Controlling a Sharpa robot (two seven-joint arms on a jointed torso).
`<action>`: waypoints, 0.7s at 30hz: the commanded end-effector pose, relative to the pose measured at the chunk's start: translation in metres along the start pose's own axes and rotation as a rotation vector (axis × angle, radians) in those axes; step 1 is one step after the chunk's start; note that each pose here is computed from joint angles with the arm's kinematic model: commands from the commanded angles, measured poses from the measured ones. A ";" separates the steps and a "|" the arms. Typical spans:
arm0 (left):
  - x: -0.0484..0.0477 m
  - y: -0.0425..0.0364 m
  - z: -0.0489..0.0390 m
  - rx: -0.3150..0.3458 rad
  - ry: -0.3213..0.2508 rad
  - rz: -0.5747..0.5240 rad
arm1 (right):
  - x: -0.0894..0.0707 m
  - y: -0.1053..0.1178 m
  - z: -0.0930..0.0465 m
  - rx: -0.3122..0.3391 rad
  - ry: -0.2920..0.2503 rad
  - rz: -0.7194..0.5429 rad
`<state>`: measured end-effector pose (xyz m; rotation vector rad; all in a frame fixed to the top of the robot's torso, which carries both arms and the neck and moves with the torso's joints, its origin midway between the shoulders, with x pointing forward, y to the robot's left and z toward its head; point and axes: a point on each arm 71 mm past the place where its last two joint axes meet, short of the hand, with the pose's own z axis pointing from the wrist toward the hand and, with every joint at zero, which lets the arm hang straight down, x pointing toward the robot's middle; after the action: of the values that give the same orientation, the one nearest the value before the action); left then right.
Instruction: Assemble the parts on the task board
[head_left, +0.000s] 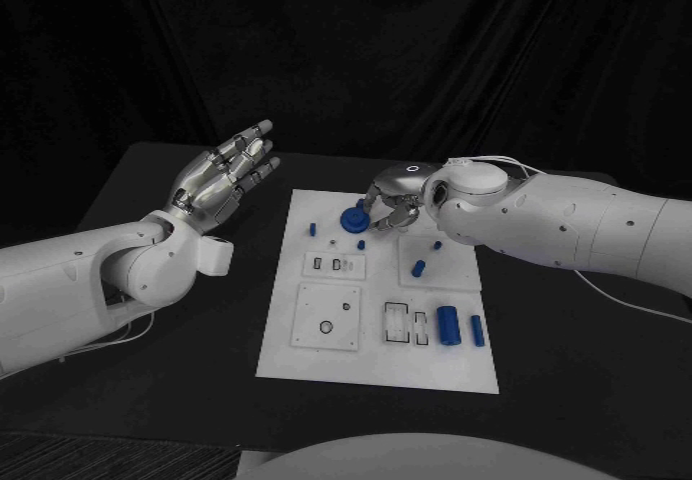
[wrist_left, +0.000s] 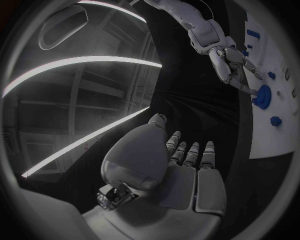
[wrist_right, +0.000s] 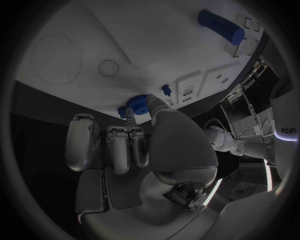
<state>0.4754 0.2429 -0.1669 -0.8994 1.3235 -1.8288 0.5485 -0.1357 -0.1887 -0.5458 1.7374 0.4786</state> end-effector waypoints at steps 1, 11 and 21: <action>0.0010 -0.0036 0.0004 0.040 0.012 -0.007 | 0.001 -0.005 -0.003 0.026 -0.013 0.002; -0.0010 -0.0043 -0.0012 0.038 0.007 -0.005 | -0.002 -0.018 -0.018 0.041 -0.081 0.009; -0.0022 -0.0042 -0.0013 0.036 0.005 -0.004 | -0.027 -0.047 -0.063 0.100 -0.189 0.010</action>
<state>0.4753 0.2476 -0.1670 -0.9022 1.3201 -1.8214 0.5333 -0.2033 -0.1556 -0.4527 1.6261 0.4524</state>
